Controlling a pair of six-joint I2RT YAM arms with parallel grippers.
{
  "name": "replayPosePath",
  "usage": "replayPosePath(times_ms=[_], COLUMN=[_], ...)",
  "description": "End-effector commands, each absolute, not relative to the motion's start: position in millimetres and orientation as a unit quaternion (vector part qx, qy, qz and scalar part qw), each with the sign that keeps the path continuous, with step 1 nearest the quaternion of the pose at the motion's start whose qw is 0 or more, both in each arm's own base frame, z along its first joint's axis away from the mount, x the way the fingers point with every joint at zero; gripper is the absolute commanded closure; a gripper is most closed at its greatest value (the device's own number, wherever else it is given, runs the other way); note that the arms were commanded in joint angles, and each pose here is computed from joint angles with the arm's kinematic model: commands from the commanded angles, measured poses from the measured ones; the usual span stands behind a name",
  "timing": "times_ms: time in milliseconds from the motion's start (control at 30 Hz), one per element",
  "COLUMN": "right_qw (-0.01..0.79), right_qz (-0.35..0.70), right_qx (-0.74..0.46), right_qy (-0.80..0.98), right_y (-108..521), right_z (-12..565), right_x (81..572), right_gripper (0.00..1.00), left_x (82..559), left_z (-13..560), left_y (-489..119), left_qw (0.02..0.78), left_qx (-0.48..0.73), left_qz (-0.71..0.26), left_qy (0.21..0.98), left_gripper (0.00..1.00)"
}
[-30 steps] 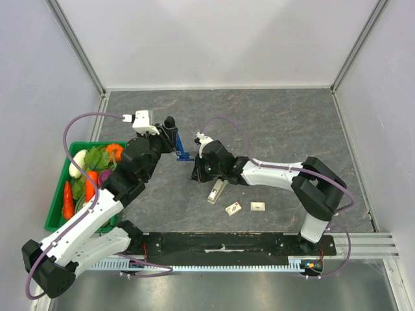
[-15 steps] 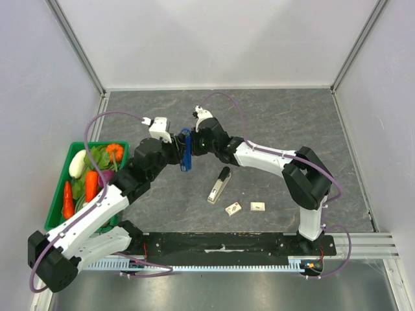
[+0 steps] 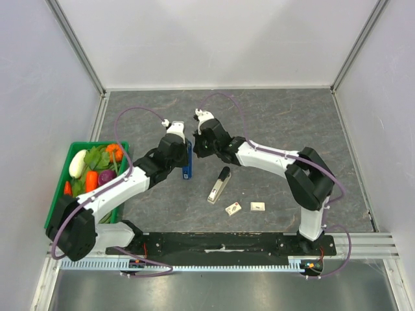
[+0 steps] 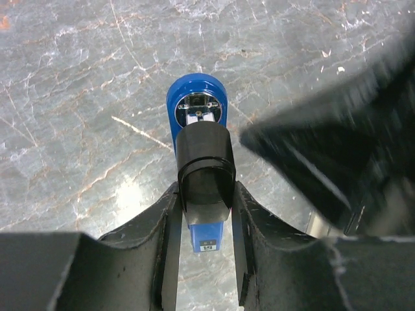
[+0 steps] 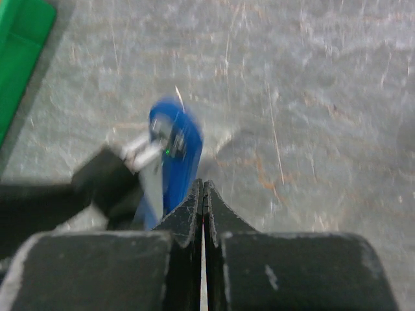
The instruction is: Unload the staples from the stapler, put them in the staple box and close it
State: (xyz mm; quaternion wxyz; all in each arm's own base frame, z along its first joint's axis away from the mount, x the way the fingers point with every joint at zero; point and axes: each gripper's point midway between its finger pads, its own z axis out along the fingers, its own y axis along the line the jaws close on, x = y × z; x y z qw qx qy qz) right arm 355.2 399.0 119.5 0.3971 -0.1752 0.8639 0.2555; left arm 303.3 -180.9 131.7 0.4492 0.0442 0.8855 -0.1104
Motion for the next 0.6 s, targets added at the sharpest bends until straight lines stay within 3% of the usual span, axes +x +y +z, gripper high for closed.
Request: replayPosePath(times_ms=[0,167,400,567], right_qw=[0.417,0.426,0.4,0.372], right_qz=[0.239,0.2,0.179,0.185], right_qx=[-0.17,-0.151,-0.135,-0.125], right_qy=[0.86,0.869,0.888,0.901], right_y=[367.2,312.6,255.8,236.8], right_z=[155.8,177.3,171.0,151.8], right_x=[326.0,294.5,247.6,222.4], right_gripper=[1.0,0.98,0.64,0.49], left_x=[342.3,362.2,382.9,389.9], left_z=[174.0,173.7,169.4,154.1], left_y=[-194.6,-204.3,-210.3,-211.1], left_qw=[0.501,0.497,0.48,0.45], left_qx=[0.016,0.033,0.057,0.083], left_qz=[-0.104,-0.08,-0.069,-0.054], left_qy=[0.859,0.863,0.873,0.887], left_gripper=[0.98,0.98,0.98,0.98])
